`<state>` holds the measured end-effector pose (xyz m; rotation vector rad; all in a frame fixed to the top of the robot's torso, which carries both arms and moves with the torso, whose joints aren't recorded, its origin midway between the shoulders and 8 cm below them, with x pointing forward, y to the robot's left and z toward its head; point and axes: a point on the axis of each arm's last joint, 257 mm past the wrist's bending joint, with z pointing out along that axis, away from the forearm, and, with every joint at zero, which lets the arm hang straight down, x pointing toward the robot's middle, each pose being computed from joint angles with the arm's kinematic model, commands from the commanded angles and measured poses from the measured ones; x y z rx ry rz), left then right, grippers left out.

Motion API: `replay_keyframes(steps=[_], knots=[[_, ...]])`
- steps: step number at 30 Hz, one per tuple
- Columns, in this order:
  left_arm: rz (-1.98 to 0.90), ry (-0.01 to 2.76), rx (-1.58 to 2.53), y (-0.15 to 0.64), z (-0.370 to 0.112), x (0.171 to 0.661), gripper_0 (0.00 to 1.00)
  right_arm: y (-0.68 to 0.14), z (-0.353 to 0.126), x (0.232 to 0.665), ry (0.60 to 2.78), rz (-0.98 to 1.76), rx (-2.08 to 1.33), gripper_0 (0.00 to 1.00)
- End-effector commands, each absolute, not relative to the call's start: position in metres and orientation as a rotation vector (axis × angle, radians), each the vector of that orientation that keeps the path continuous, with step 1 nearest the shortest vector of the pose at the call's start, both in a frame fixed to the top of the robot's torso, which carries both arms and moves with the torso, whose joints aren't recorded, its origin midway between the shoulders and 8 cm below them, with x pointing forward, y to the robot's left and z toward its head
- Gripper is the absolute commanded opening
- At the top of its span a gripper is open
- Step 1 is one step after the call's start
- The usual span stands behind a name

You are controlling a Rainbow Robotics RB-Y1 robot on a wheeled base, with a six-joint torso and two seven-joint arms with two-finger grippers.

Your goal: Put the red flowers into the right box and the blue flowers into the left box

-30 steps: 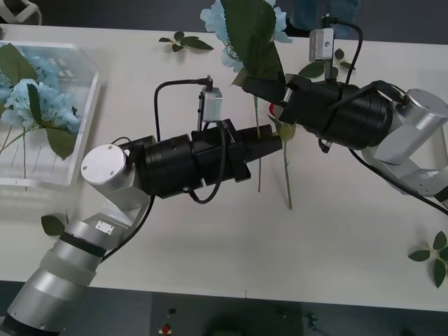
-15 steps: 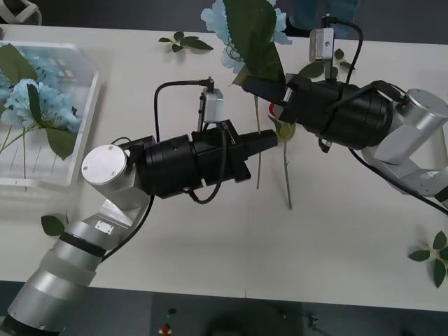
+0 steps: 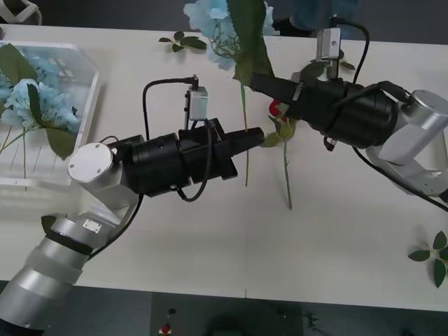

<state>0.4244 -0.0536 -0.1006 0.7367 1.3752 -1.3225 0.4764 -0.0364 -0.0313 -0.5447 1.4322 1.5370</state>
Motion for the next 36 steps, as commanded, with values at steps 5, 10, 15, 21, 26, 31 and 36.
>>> replay_keyframes(steps=[5, 10, 15, 21, 26, 31, 36], knots=[[-1.130, 1.369, 0.680, 0.048, -0.075, 0.467, 0.00, -0.099, -0.002, 0.511, 1.431, 1.345, -0.547, 1.00], [-0.943, 1.385, 0.660, 0.127, -0.051, 0.496, 0.00, -0.143, -0.009, 0.530, 1.498, 1.228, -0.521, 1.00], [-0.674, 1.416, 0.674, 0.216, -0.024, 0.518, 0.00, -0.184, -0.022, 0.537, 1.592, 1.094, -0.542, 1.00], [-0.384, 1.507, 0.698, 0.305, -0.019, 0.531, 0.00, -0.200, -0.047, 0.538, 1.716, 0.969, -0.604, 1.00], [-0.249, 1.589, 0.618, 0.376, -0.032, 0.533, 0.00, -0.194, -0.073, 0.543, 1.943, 1.062, -0.409, 1.00], [-0.153, 1.650, 0.544, 0.434, -0.042, 0.522, 0.00, -0.182, -0.095, 0.555, 2.117, 1.163, -0.106, 1.00], [-0.085, 1.684, 0.465, 0.476, -0.052, 0.506, 0.00, -0.169, -0.126, 0.578, 2.260, 1.183, 0.232, 1.00]])
